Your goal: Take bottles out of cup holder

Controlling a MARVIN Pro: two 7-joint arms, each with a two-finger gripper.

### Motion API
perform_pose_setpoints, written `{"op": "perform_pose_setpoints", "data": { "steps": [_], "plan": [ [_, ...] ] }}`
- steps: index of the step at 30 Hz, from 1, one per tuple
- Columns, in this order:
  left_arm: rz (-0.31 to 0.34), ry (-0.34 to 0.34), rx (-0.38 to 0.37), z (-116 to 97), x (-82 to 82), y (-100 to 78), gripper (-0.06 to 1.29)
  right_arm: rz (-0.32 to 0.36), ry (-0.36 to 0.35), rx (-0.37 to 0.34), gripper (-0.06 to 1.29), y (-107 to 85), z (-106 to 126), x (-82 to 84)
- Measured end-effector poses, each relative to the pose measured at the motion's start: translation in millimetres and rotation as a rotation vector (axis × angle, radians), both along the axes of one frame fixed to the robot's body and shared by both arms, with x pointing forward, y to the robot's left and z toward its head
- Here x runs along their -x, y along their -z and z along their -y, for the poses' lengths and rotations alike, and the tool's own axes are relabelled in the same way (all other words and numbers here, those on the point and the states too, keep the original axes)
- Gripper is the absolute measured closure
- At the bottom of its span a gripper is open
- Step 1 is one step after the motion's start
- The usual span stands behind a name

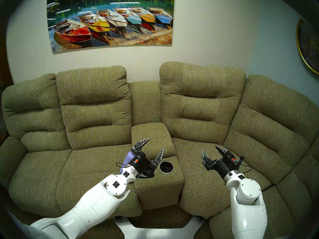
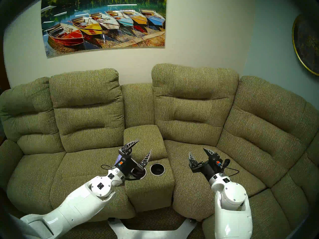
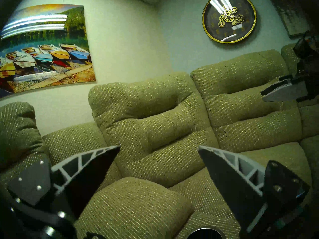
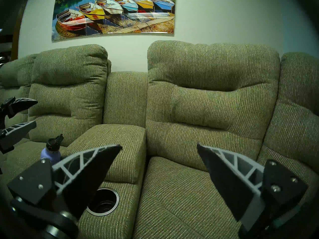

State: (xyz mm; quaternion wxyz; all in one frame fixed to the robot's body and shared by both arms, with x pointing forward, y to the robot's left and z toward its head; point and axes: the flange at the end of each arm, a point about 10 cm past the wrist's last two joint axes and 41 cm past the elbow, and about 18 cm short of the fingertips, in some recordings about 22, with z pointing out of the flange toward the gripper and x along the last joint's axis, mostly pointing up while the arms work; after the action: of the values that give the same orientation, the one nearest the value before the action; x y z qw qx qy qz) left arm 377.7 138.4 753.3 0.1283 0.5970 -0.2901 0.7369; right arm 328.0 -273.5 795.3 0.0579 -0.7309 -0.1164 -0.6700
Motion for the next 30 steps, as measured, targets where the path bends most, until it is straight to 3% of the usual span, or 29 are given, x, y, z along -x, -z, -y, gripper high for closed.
{"op": "perform_pose_setpoints", "data": {
  "steps": [14,30],
  "plan": [
    [-0.078,-0.025,-0.029,-10,13.8,-12.7,-0.01,0.0,0.0,0.0,0.0,-0.2,0,0.0],
    [-0.09,-0.036,-0.037,-14,16.6,-12.9,-0.01,0.001,0.0,0.0,0.0,-0.3,0,0.0]
  ]
}}
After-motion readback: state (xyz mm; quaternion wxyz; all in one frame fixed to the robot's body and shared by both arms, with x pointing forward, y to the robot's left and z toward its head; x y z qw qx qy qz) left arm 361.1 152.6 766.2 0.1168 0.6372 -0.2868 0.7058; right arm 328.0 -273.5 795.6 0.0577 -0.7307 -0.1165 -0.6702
